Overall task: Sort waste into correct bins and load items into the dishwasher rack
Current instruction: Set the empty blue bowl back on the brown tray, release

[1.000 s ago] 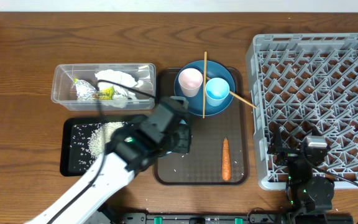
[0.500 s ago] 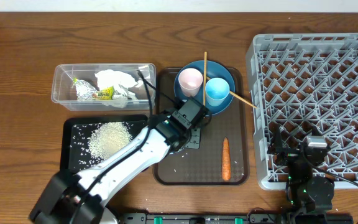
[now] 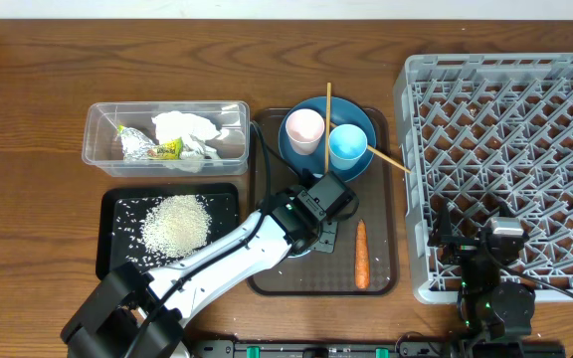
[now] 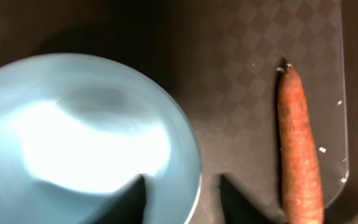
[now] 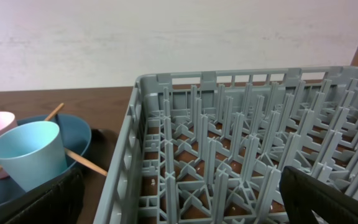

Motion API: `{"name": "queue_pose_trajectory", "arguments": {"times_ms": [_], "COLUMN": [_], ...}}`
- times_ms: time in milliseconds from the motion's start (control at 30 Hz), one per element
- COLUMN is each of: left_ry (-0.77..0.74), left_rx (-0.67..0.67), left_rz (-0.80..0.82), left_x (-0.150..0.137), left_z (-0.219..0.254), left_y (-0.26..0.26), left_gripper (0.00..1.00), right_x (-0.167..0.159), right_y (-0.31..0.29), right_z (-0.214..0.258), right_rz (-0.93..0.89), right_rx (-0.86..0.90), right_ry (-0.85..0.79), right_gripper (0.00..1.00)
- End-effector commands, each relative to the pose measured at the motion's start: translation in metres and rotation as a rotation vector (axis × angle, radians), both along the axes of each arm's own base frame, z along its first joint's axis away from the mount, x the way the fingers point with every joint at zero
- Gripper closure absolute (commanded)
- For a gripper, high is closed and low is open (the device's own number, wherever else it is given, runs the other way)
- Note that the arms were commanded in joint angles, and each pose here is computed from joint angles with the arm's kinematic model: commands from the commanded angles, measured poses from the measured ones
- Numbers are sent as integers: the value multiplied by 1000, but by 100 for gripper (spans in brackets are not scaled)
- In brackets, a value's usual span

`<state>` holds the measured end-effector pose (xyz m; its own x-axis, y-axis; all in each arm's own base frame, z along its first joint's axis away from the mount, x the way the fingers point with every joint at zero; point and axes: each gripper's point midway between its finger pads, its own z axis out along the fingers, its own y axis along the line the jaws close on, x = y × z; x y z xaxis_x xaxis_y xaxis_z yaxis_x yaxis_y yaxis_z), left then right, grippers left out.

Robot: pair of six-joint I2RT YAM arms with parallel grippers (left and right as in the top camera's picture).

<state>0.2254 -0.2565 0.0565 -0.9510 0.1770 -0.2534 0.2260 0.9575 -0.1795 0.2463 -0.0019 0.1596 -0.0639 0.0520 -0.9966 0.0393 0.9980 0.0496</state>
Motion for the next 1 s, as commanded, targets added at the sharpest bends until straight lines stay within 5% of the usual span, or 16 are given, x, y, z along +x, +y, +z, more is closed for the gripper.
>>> {"name": "queue_pose_trajectory", "arguments": {"times_ms": [0, 400, 967], "left_ry": [-7, -69, -109], "left_rx": [-7, -192, -61], "left_rz": [11, -78, -84], "left_x": [3, -20, -50], "left_z": [3, 51, -28], "left_y": [-3, -65, -106], "left_gripper": [41, 38, 41], "right_x": [0, 0, 0], "right_y": [-1, -1, -1], "right_z": [-1, -1, -1], "right_rz": [-5, -5, -5], "right_rx": [-5, -5, -5], "right_ry": [-1, -1, -1], "right_gripper": [1, 1, 1]}}
